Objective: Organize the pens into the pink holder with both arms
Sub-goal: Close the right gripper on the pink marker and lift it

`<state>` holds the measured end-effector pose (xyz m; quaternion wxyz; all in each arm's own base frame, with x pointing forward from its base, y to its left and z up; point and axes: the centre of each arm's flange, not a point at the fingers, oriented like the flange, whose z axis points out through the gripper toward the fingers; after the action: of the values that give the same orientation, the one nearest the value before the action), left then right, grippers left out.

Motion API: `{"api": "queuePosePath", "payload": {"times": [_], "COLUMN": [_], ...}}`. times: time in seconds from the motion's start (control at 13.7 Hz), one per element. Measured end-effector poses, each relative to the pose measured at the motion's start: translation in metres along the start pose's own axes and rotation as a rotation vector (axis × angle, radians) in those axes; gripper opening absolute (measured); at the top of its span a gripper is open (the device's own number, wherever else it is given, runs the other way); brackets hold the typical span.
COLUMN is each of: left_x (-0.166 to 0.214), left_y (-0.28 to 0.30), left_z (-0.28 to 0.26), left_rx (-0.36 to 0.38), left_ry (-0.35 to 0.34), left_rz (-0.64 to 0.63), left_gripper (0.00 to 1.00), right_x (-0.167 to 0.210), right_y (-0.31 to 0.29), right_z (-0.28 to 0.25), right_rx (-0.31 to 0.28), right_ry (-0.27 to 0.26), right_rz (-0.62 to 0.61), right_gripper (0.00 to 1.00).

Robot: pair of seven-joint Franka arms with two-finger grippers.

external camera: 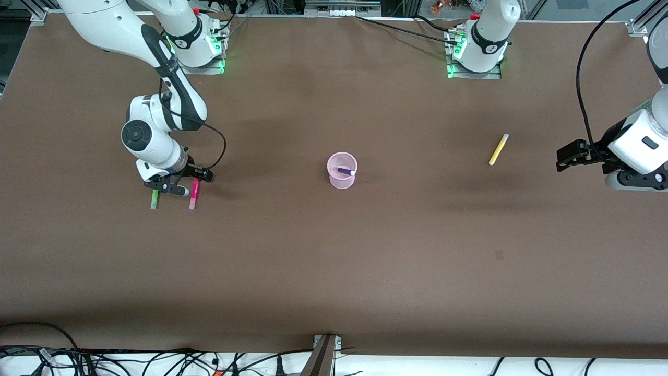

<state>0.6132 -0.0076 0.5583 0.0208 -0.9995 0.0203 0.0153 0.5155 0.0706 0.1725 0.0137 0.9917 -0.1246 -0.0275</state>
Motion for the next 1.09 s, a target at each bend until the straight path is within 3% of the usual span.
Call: {"api": "queuePosePath", "payload": {"times": [0.15, 0.22, 0.36, 0.44, 0.51, 0.66, 0.8, 0.95, 1.09], "left_x": [0.001, 0.001, 0.003, 0.004, 0.004, 0.004, 0.004, 0.004, 0.004], "left_y": [0.000, 0.000, 0.000, 0.000, 0.000, -0.001, -0.001, -0.001, -0.001], "left_z": [0.003, 0.005, 0.010, 0.011, 0.012, 0.012, 0.012, 0.012, 0.012], "left_rx": [0.003, 0.004, 0.004, 0.004, 0.004, 0.004, 0.004, 0.004, 0.004], "left_ry": [-0.004, -0.007, -0.013, -0.015, -0.016, -0.016, -0.016, -0.015, -0.015], "left_rz": [0.001, 0.002, 0.003, 0.002, 0.002, 0.001, 0.001, 0.001, 0.001], "left_gripper": [1.00, 1.00, 1.00, 1.00, 1.00, 1.00, 1.00, 1.00, 1.00], "right_x": [0.003, 0.004, 0.005, 0.005, 0.006, 0.006, 0.007, 0.010, 0.020], "right_y": [0.006, 0.006, 0.002, 0.002, 0.003, 0.003, 0.003, -0.005, -0.029], "right_z": [0.001, 0.000, -0.002, -0.002, -0.002, -0.004, -0.004, -0.010, -0.036], "right_rx": [0.001, 0.002, 0.006, 0.006, 0.006, 0.008, 0.010, 0.032, 0.070], "right_ry": [0.000, 0.003, 0.008, 0.008, 0.009, 0.012, 0.007, -0.059, -0.173], "right_rz": [0.011, 0.011, 0.005, 0.005, 0.007, 0.009, 0.015, 0.063, 0.096], "right_gripper": [0.77, 0.70, 0.48, 0.48, 0.41, 0.18, 0.17, 0.17, 0.17]}}
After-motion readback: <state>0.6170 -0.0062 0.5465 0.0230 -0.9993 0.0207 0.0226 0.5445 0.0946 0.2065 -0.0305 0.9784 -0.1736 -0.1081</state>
